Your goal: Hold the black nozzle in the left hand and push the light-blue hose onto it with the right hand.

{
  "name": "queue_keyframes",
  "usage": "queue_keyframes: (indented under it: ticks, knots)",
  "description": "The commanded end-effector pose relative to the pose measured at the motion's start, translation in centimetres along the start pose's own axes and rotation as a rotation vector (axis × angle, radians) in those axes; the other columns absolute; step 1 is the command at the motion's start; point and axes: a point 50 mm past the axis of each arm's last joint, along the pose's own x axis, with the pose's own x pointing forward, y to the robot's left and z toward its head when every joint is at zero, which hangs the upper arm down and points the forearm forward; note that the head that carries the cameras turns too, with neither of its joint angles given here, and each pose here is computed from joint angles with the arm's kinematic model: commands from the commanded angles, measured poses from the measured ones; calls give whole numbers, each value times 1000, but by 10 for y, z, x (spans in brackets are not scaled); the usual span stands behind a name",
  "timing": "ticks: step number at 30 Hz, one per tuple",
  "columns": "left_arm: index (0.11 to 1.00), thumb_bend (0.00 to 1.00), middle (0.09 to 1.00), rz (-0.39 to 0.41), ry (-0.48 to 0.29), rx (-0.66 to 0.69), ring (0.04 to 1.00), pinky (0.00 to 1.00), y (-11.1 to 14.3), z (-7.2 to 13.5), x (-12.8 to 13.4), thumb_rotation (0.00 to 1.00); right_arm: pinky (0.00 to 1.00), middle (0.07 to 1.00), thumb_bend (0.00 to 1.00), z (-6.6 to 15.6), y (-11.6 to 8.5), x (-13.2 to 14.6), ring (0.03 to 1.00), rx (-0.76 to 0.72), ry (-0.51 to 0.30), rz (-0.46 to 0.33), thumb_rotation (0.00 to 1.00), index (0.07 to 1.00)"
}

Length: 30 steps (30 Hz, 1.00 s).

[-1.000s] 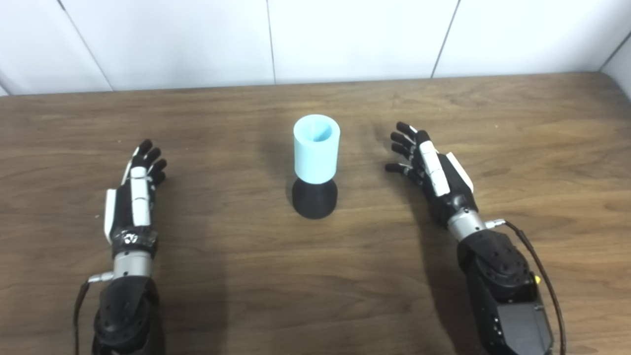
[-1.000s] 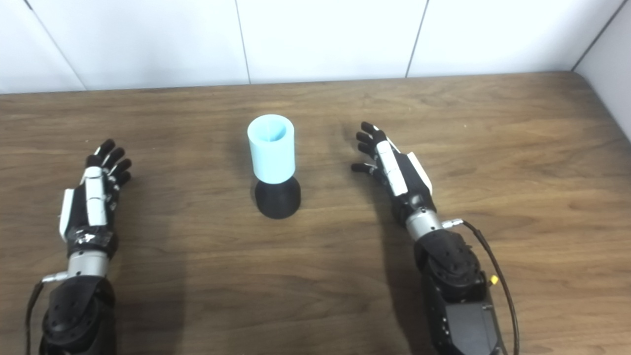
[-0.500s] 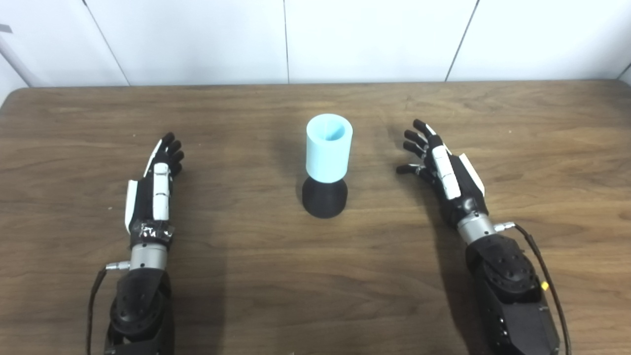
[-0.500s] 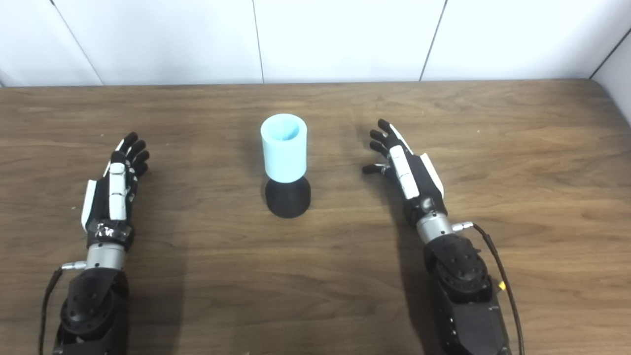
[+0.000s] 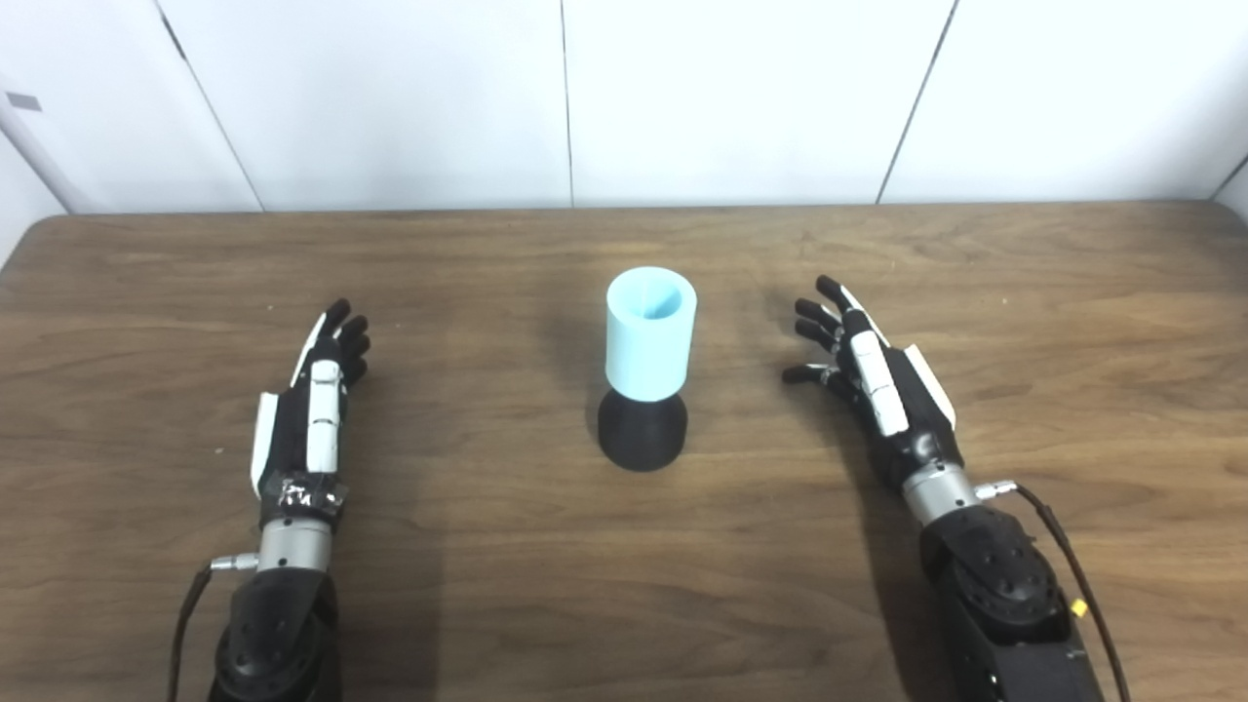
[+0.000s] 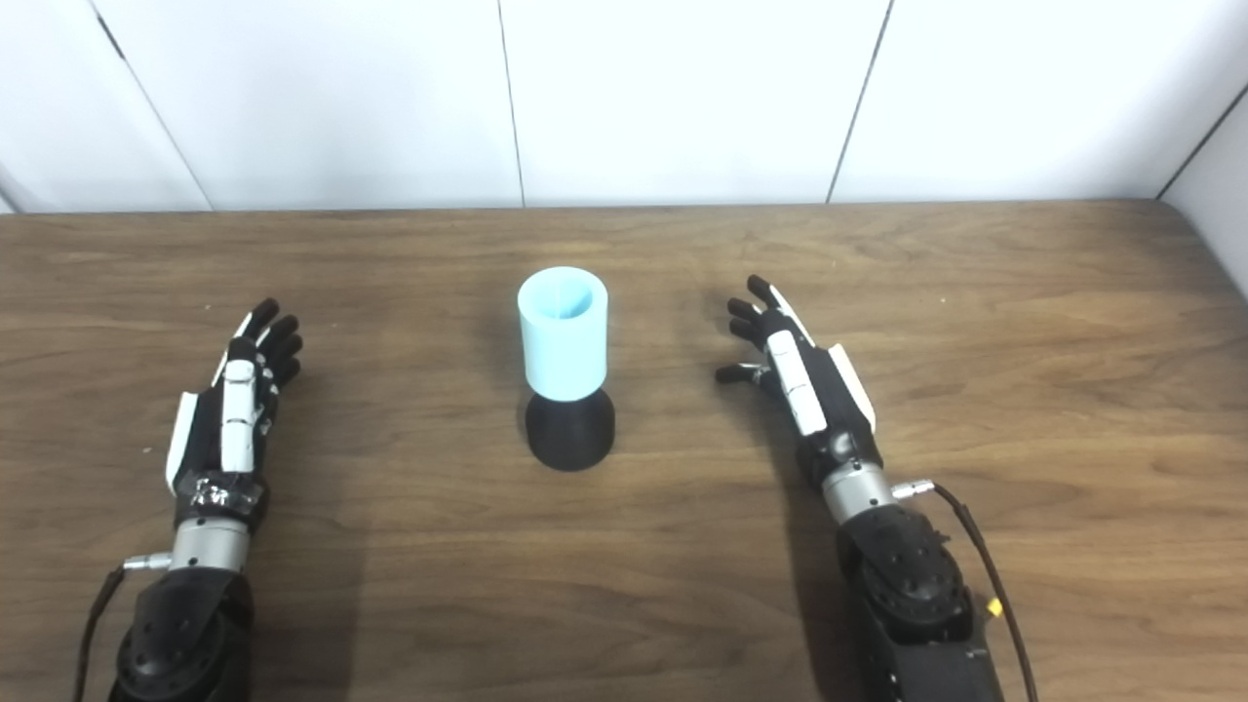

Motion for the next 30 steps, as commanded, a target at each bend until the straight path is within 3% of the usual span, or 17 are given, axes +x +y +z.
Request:
queue_keyframes:
  ticks: [1, 30]
  knots:
    - [961, 430, 917, -23, -5, -8, 909, 898, -6, -1, 4, 961, 876, 876, 480, 0, 2, 3, 881, -15, 1, 13, 1000, 941]
    - [958, 454, 894, -32, 2, -12, 907, 897, -4, 4, 5, 936, 868, 846, 475, 4, 4, 3, 863, -14, 12, 2, 1000, 925]
